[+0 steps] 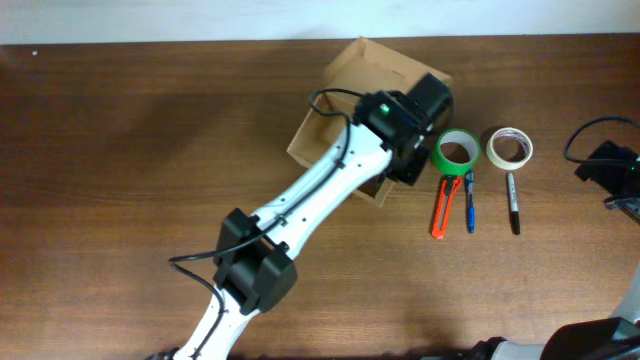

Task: Pack container
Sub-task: 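Drag the cardboard box with the left gripper toward table center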

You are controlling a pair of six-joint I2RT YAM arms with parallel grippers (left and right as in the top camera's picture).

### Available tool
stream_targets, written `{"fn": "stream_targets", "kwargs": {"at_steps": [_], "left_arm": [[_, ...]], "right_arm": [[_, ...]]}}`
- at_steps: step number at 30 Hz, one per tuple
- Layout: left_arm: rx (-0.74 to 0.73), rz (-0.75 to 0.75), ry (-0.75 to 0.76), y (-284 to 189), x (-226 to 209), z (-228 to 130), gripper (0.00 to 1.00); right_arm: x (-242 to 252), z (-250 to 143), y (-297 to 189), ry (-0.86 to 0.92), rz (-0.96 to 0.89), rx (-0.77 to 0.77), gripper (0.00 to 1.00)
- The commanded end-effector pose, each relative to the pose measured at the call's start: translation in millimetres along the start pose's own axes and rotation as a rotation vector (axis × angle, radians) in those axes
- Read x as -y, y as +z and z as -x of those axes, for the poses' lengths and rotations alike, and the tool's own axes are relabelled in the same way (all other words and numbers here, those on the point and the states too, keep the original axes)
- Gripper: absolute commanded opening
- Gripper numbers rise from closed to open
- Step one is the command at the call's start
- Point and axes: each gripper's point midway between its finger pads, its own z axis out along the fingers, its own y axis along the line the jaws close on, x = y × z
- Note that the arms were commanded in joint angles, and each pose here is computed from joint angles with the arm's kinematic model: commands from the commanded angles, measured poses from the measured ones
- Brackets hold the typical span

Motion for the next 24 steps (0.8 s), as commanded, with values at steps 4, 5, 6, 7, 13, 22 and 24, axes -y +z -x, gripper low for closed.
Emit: {"fn": "stream_targets", "kwargs": {"at_steps": [4,5,6,7,13,22,24], "left_arm": [[-0.007,0.141,0.041,10,-30,3,0.02],[-0.022,0.144,0.041,13,-32,1,0.02],[-0.037,0.151,0.044,16,-34,-2,0.01],[-0.05,0.153,0.055,19,-35,-4,0.02],[-0.079,0.157,0.08,28,-37,-8,0.01],[-0.14,0.154,0.153,57,-38,-17,0.02],[-0.149,0.154,0.165,61,-38,-18,0.02]], "right_arm": [[-5,4,-3,-0.002,0.032,0.007,0.99],[-5,3,-3,-0.002,0.034,0.006,0.99],[-6,3,-3,-0.002,0.034,0.006,0.99],[-6,3,-3,-0.002,0.034,0.006,0.99],[-9,2,-4,-0.003,0.057,0.001,0.99],[-9,-1,-4,-0.003,0.054,-0.013,0.99],[-9,-1,-3,-0.003,0.053,-0.014,0.99]]}}
